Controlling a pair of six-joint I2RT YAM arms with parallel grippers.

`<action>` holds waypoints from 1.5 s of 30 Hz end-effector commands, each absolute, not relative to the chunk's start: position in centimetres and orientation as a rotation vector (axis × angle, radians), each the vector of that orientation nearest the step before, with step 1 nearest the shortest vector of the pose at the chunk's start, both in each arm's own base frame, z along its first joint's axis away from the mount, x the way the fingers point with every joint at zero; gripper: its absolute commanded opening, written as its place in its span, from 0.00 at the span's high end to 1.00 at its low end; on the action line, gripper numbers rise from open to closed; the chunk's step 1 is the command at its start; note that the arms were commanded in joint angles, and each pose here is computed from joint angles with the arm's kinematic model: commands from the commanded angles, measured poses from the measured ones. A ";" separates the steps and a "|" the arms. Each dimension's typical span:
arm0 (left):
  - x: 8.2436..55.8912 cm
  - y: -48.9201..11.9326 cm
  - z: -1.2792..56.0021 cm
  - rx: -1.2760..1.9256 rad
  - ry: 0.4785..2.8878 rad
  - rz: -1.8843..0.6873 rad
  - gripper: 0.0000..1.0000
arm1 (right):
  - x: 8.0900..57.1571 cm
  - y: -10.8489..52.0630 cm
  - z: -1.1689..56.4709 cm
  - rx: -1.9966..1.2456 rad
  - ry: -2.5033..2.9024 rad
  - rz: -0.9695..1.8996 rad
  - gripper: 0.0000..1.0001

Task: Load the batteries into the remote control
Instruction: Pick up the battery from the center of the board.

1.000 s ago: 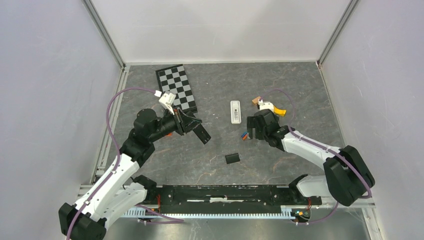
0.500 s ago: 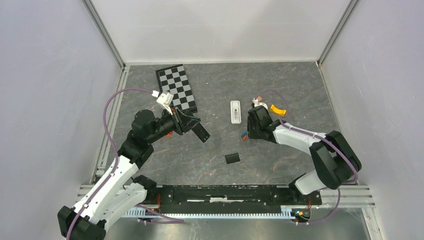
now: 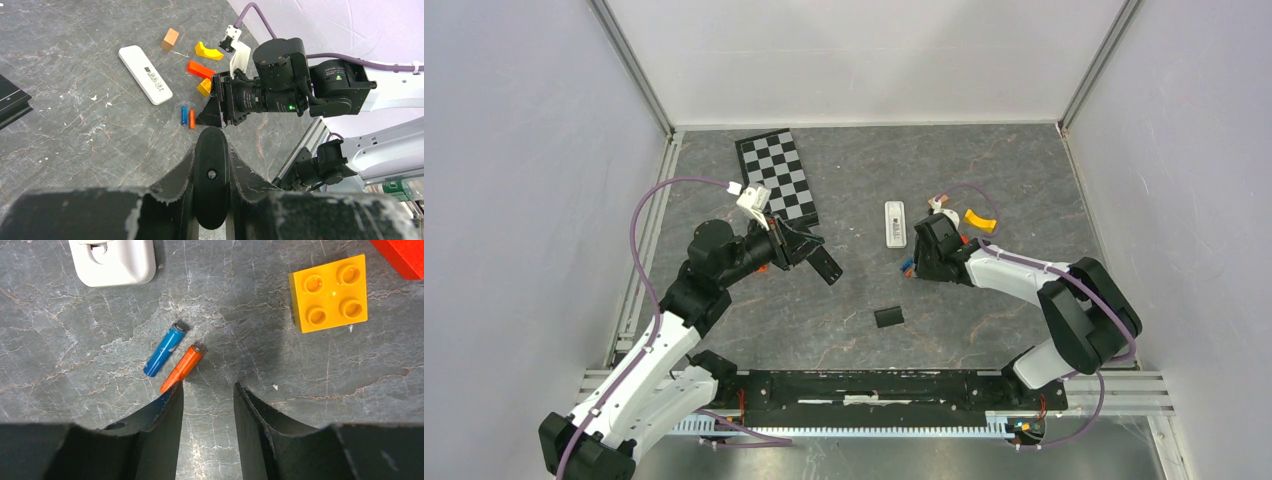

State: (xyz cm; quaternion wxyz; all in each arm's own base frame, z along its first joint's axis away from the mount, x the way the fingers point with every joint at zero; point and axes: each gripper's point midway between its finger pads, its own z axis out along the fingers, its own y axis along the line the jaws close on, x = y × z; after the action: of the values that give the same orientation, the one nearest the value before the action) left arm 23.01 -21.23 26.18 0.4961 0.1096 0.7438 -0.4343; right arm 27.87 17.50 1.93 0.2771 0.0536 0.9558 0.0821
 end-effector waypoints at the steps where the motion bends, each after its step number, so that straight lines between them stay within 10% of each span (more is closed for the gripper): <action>1: 23.1 -21.0 27.6 0.324 1.732 -1.005 0.98 | 29.6 18.7 3.6 0.180 2.505 0.256 0.53; 28: 23.0 -20.9 27.4 0.315 1.734 -1.008 0.98 | 28.8 17.9 2.0 0.068 2.550 -0.028 0.71; 36: 22.9 -20.9 27.4 0.319 1.734 -1.008 0.98 | 28.8 19.0 2.7 -0.039 2.546 0.053 0.50; 45: 22.9 -20.9 27.3 0.317 1.738 -1.008 0.98 | 27.7 18.0 2.8 -0.124 2.581 0.000 0.54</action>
State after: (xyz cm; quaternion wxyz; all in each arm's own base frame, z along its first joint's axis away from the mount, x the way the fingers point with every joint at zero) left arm 22.79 -21.05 26.45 0.5000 0.1092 0.7414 -0.4341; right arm 27.86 18.44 1.61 0.2707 -0.0300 0.9622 0.0071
